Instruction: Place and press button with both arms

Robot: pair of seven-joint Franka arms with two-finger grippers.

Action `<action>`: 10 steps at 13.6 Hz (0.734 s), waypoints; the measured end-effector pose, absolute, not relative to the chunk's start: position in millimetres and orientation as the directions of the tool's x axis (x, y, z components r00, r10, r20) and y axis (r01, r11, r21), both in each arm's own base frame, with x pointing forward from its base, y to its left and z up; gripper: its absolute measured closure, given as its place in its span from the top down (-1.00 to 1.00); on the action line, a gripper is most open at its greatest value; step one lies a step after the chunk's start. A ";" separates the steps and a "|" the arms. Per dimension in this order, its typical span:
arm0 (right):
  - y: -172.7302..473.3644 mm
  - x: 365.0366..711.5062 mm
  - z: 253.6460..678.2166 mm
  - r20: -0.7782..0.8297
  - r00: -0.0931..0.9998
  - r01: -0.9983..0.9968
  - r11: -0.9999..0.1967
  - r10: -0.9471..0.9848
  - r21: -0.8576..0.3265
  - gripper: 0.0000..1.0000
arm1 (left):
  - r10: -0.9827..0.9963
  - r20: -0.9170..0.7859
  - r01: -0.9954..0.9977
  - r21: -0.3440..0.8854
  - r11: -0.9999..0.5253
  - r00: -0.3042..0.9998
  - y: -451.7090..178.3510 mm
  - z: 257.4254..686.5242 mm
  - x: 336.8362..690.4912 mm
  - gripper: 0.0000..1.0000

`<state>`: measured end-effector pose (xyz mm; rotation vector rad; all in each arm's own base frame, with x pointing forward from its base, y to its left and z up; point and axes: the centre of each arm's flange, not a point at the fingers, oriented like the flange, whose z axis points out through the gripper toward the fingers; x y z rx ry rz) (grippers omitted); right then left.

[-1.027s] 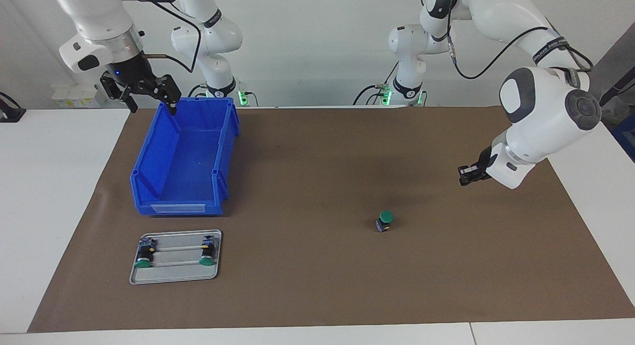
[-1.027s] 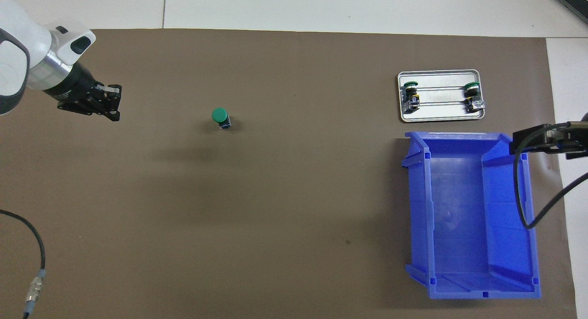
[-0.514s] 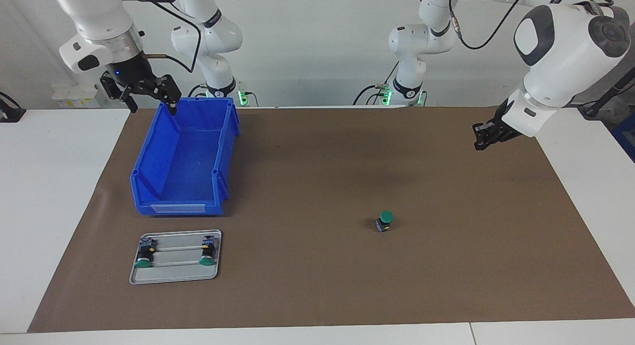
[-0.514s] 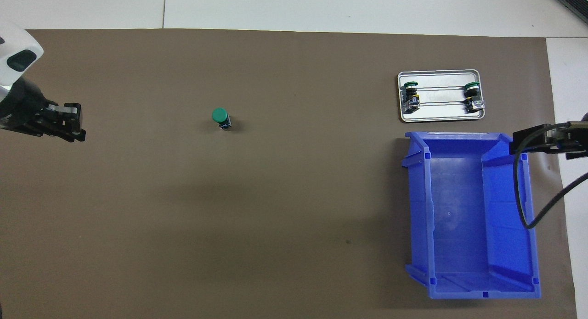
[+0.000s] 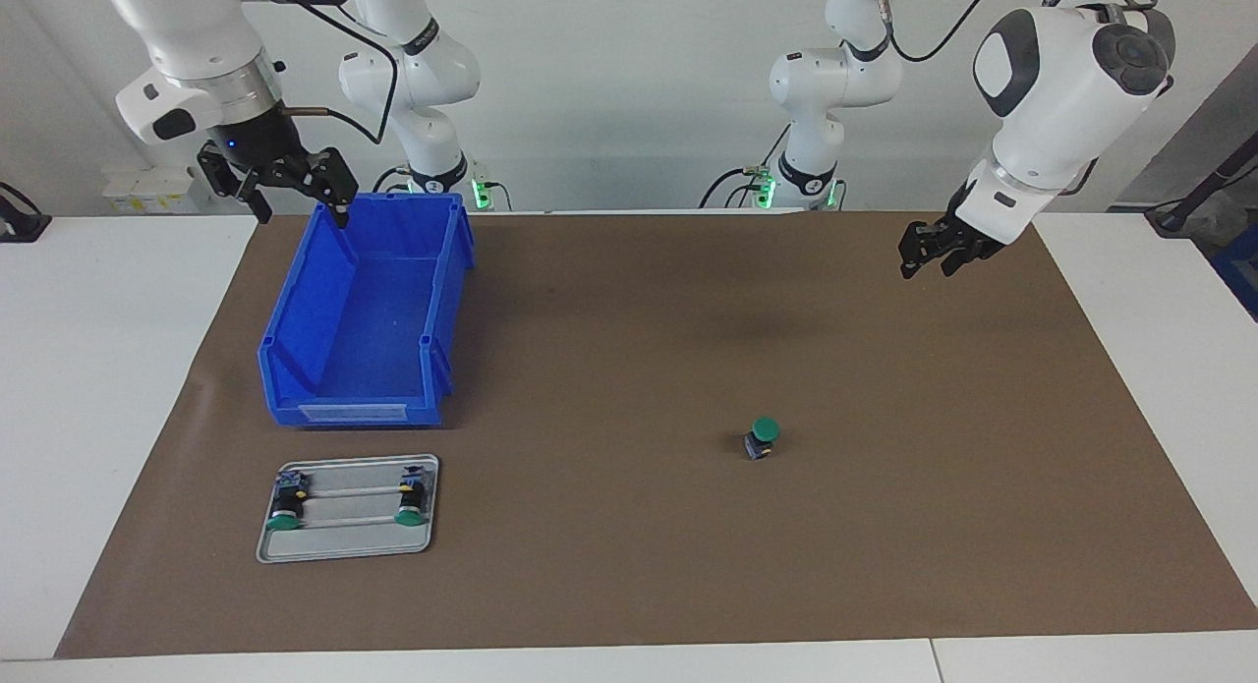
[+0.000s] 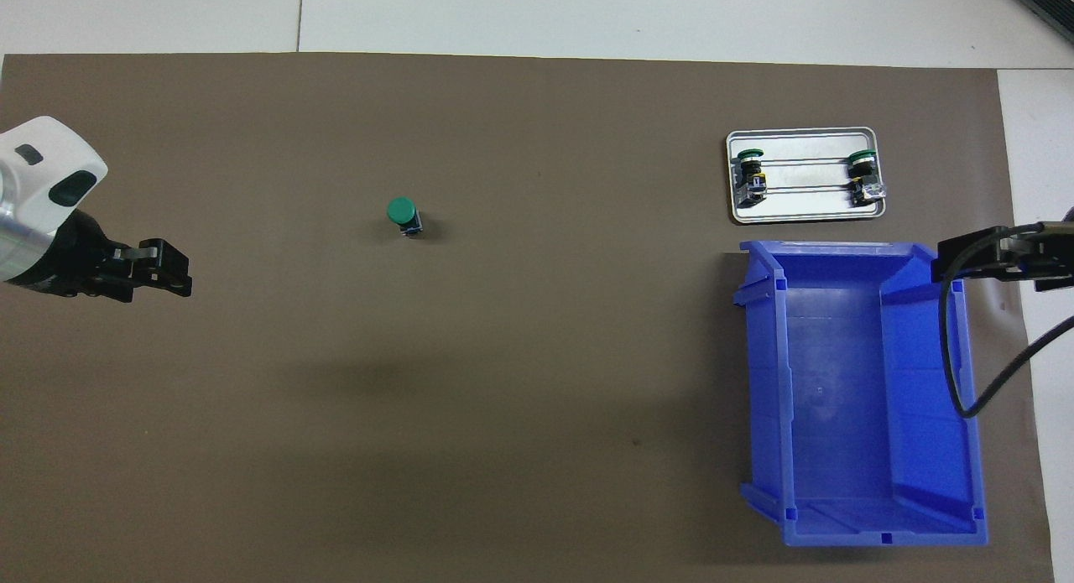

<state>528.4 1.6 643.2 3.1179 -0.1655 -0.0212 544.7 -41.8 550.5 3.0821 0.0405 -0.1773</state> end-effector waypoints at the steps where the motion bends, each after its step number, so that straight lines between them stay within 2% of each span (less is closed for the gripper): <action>1: 1.4 528.4 643.2 -0.013 0.994 -0.106 -0.994 -0.106 0.020 1.00 | 0.023 -0.109 0.029 0.053 -0.998 0.994 -41.8 551.1 545.2 0.69; 2: 1.2 528.4 643.2 -0.013 0.994 -0.107 -0.994 -0.107 0.020 1.00 | 0.024 -0.105 0.029 0.053 -0.998 0.994 -41.8 551.4 545.6 0.89; 6: 0.4 528.4 643.2 -0.013 0.994 -0.108 -0.994 -0.108 0.020 1.00 | 0.024 -0.094 0.029 0.054 -0.998 0.995 -41.8 552.2 546.9 0.96; 10: 0.4 528.4 643.2 -0.013 0.994 -0.108 -0.994 -0.108 0.020 1.00 | 0.025 -0.092 0.030 0.054 -0.998 0.995 -41.4 552.4 547.1 0.96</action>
